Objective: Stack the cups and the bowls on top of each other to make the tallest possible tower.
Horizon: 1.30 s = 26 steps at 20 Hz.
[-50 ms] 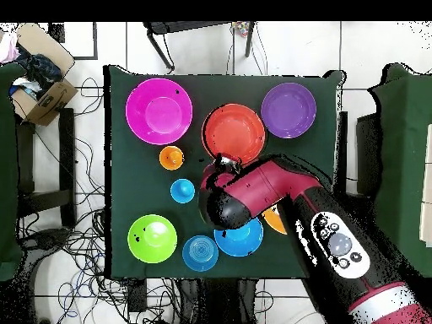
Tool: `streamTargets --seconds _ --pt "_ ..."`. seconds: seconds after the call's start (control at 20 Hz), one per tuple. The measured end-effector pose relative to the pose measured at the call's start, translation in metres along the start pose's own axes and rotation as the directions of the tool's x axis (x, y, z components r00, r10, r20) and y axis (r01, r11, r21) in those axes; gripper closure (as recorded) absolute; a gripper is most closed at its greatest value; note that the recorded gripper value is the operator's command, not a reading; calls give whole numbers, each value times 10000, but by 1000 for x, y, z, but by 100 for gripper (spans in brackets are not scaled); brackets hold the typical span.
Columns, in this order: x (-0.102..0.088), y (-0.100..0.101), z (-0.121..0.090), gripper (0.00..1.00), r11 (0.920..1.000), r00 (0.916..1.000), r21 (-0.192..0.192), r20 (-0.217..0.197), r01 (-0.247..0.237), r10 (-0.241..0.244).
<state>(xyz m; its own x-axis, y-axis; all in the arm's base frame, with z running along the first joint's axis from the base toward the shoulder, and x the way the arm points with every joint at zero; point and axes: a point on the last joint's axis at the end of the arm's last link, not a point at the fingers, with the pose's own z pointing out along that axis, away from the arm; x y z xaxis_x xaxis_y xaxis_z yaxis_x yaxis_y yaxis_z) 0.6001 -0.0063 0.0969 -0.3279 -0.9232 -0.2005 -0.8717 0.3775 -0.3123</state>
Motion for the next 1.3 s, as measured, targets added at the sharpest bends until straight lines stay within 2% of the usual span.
streamTargets --seconds 0.35,0.55,0.65,0.7,1.1,1.3 --pt "3 -3 -14 100 9991 9997 411 201 99 -107" --pt "26 -6 -24 100 9981 9996 597 230 -168 154" --pt "43 -8 -28 100 9967 9990 703 221 -395 380" --pt "61 -11 -32 100 9947 9978 801 199 -639 625" --pt "119 -10 -44 100 9855 9889 856 -137 -1463 1479" --pt "127 -6 -46 100 9852 9880 822 -223 -1507 1529"
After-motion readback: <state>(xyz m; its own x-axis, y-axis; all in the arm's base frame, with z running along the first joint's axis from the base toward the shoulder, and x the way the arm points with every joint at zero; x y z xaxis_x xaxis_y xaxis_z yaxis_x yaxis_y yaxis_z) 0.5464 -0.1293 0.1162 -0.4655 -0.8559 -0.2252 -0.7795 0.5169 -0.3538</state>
